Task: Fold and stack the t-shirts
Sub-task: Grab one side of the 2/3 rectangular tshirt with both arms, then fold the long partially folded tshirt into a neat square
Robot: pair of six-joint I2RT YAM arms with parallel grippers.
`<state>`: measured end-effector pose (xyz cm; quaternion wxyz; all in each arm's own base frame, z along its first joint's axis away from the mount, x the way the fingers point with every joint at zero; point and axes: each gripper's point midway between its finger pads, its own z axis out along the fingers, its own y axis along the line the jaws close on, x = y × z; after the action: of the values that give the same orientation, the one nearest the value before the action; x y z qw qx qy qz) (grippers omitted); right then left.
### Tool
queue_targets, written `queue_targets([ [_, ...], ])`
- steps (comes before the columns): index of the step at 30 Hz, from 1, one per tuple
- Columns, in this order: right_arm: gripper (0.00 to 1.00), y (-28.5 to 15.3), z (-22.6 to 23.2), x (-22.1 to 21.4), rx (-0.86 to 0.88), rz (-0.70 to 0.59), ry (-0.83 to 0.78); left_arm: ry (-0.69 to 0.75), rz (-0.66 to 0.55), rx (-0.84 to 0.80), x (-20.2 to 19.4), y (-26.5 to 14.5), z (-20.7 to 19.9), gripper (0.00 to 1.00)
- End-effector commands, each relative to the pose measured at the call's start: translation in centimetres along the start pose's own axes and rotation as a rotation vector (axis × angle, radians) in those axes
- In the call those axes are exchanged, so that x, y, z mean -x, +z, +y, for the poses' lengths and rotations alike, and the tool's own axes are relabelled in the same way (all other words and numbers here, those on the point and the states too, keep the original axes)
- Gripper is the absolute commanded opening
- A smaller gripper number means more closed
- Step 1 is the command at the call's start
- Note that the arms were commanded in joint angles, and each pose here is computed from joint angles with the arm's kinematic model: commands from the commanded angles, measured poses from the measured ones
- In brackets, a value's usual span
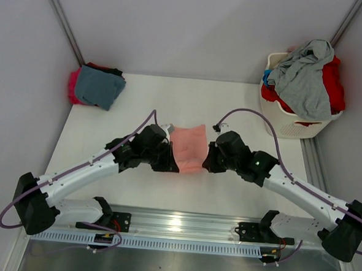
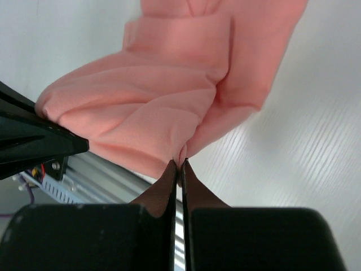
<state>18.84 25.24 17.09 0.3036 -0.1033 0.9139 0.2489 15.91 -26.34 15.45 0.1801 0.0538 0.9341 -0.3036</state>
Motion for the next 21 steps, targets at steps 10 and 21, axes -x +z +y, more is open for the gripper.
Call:
queue_targets([
  [10, 0.0, 3.8, -5.5, 11.0, -0.128, -0.205, -0.012, -0.017, -0.172, 0.084, 9.6, 0.2, 2.1, 0.01],
  [21, 0.0, 10.4, -9.3, 13.4, -0.223, -0.146, 0.005, -0.09, -0.107, 0.173, 11.5, 5.5, 5.7, 0.01],
])
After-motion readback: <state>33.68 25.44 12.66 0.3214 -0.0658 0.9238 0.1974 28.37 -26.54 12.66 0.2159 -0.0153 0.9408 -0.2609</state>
